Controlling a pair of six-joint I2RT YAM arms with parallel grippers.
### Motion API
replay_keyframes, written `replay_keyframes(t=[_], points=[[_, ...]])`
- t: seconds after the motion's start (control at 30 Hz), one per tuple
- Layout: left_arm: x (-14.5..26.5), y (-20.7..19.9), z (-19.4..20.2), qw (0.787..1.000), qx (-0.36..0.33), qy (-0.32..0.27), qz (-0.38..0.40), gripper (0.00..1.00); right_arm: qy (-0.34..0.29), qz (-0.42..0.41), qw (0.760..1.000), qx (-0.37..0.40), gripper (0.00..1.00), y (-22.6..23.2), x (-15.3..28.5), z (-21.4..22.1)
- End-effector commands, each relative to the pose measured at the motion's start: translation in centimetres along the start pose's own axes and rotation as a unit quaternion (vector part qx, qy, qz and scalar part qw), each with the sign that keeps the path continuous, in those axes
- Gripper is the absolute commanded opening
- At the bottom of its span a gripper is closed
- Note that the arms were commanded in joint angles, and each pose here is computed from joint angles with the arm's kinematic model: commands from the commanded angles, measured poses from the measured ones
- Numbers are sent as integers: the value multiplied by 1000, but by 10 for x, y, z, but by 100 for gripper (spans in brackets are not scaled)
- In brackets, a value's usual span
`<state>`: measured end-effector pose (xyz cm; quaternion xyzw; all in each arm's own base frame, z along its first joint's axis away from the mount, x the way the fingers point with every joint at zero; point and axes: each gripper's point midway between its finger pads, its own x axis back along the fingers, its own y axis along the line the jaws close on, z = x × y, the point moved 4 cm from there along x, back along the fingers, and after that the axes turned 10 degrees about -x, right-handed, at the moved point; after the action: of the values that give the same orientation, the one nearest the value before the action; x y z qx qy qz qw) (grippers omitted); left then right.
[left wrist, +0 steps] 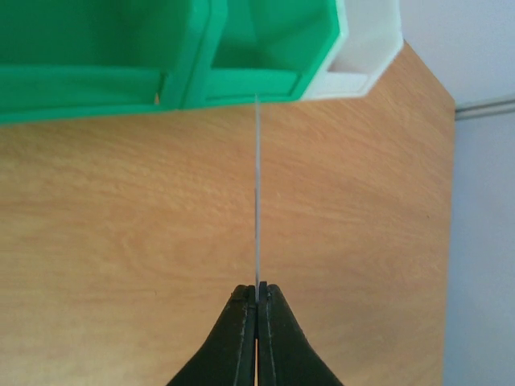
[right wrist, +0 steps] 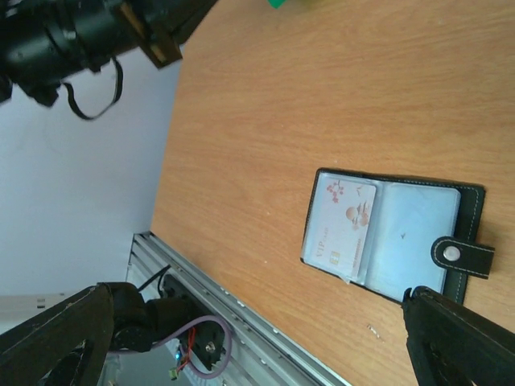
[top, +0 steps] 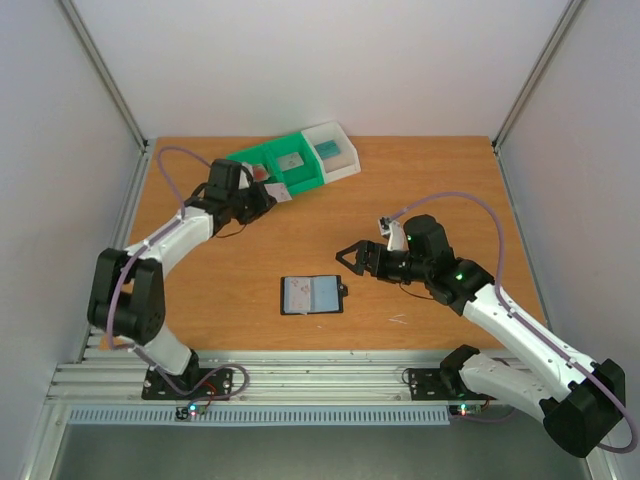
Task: Take the credit cards out of the card holder
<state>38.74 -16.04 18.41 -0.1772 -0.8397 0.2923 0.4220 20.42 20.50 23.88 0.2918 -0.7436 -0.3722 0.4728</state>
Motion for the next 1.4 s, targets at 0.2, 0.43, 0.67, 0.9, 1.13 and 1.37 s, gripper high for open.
replay_keyframes(t=[0.2, 0.43, 0.67, 0.9, 1.13, 1.37], points=[[-41, 9, -69, 998, -25, -33, -48, 0, -1, 2, 1000, 6, 99, 4, 6, 0], [-69, 9, -98, 997, -31, -29, -62, 0, -7, 7, 1000, 4, 98, 4, 6, -3], [-100, 16, -114, 997, -24, -20, -75, 0, -6, 15, 1000, 0, 99, 1, 2, -4], [-119, 23, -126, 996, -22, -21, -86, 0, -6, 21, 1000, -4, 98, -1, -2, -6], [-132, 25, -135, 995, -18, -23, -93, 2, -4, 25, 1000, -2, 98, -1, -5, -8], [-143, 35, -132, 994, -12, -19, -103, 2, -7, 33, 999, 1, 98, -3, -3, -8]])
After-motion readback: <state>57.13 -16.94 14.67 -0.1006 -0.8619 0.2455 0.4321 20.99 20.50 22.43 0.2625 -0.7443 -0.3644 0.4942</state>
